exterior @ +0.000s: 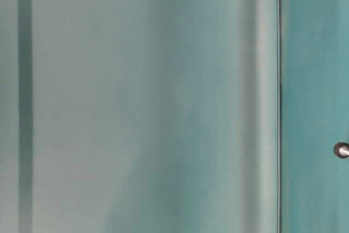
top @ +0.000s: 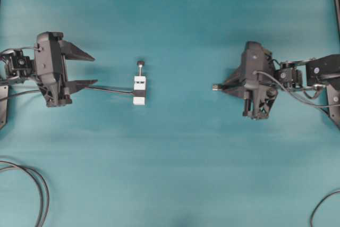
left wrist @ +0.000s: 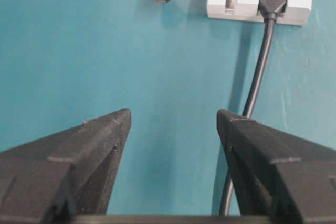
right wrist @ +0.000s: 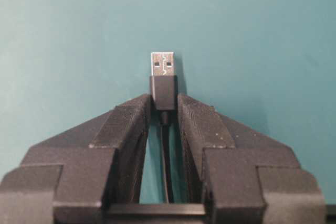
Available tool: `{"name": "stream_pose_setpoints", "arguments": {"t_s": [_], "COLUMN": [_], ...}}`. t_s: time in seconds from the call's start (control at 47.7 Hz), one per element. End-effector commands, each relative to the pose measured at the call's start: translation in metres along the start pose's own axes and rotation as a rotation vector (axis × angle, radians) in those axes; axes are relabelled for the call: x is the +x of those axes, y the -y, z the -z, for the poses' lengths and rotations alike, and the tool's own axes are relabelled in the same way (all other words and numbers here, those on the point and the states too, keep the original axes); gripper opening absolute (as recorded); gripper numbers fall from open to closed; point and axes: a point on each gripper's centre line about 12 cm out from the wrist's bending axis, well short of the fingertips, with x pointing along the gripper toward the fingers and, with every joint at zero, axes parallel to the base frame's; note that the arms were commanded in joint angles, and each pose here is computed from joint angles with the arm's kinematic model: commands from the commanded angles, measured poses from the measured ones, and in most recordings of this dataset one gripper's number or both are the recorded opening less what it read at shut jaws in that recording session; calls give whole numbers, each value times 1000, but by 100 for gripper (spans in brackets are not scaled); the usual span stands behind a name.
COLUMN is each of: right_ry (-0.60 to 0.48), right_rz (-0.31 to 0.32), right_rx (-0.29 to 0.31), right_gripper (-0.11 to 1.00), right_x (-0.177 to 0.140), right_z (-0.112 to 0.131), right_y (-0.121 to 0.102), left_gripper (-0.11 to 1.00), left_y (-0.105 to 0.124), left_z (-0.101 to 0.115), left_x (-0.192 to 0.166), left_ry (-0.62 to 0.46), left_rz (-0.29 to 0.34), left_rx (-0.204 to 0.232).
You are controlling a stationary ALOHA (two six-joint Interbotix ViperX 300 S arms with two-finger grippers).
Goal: Insert the USB cable into the female connector supported by the left arm.
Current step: 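Lift the plug with the right gripper and carry it toward the clamp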
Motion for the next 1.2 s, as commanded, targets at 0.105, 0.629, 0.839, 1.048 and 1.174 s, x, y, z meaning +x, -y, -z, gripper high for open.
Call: {"name": "stream_pose_setpoints", "arguments": {"t_s": [0.105, 0.629, 0.839, 1.048, 1.174], "right_ry": [60, 105, 88, 111, 132], "right_rz": [-19, -25, -26, -28, -30], "right_rx": [-27, -92, -93, -126, -149], "right_gripper": [22, 22, 22, 22, 22], "right_x": [6, 14, 31, 41, 42], "right_z": [-28, -49, -47, -61, -69], "right_y": [-7, -11, -11, -13, -15], "left_gripper": [77, 78, 78, 78, 78], "left_y": [-1, 13, 16, 21, 24], "left_z": [-1, -21, -30, -22, -20], "left_x": [8, 15, 23, 36, 42], "left_ry": [-1, 82, 87, 44, 37], "left_rz": [-4, 34, 47, 62, 68], "left_rx": [3, 36, -19, -19, -15]}}
